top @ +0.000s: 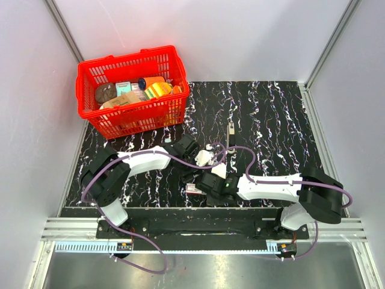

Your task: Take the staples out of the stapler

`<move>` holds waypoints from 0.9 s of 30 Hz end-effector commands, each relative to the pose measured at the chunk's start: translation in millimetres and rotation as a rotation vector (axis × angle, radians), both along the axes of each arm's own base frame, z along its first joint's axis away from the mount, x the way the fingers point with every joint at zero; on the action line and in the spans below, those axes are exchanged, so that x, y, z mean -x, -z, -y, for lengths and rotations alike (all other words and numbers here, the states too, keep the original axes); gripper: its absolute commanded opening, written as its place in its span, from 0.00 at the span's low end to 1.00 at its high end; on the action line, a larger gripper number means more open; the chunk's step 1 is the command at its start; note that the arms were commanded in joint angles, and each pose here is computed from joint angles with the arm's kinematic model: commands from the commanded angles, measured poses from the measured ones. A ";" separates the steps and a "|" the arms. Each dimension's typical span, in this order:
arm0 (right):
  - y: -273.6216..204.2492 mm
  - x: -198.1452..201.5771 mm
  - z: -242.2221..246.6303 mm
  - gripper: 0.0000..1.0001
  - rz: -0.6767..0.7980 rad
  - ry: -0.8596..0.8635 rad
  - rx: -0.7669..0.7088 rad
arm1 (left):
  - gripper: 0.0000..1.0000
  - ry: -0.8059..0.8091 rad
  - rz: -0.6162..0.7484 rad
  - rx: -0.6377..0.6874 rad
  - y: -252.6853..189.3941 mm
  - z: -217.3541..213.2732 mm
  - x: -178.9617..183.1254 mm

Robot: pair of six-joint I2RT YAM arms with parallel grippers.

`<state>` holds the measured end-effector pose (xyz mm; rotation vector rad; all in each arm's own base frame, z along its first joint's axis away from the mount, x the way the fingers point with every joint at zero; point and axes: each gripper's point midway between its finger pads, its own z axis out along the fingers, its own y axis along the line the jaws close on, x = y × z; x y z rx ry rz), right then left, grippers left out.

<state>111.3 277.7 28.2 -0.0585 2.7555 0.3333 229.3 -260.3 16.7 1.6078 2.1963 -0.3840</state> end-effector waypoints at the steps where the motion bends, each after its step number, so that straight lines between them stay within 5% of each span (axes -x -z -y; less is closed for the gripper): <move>1: -8.1 -14.0 -5.7 0.00 0.048 0.020 -0.022 | 0.62 0.017 -0.037 0.019 -5.5 1.5 17.3; 18: -19.2 -17.5 -7.2 0.00 0.083 -0.015 -0.039 | 0.60 0.004 -0.088 0.070 -14.0 1.8 37.0; 27: -28.3 -22.0 -26.2 0.00 0.120 -0.181 -0.038 | 0.80 -0.171 0.021 0.218 -90.1 -7.6 -36.6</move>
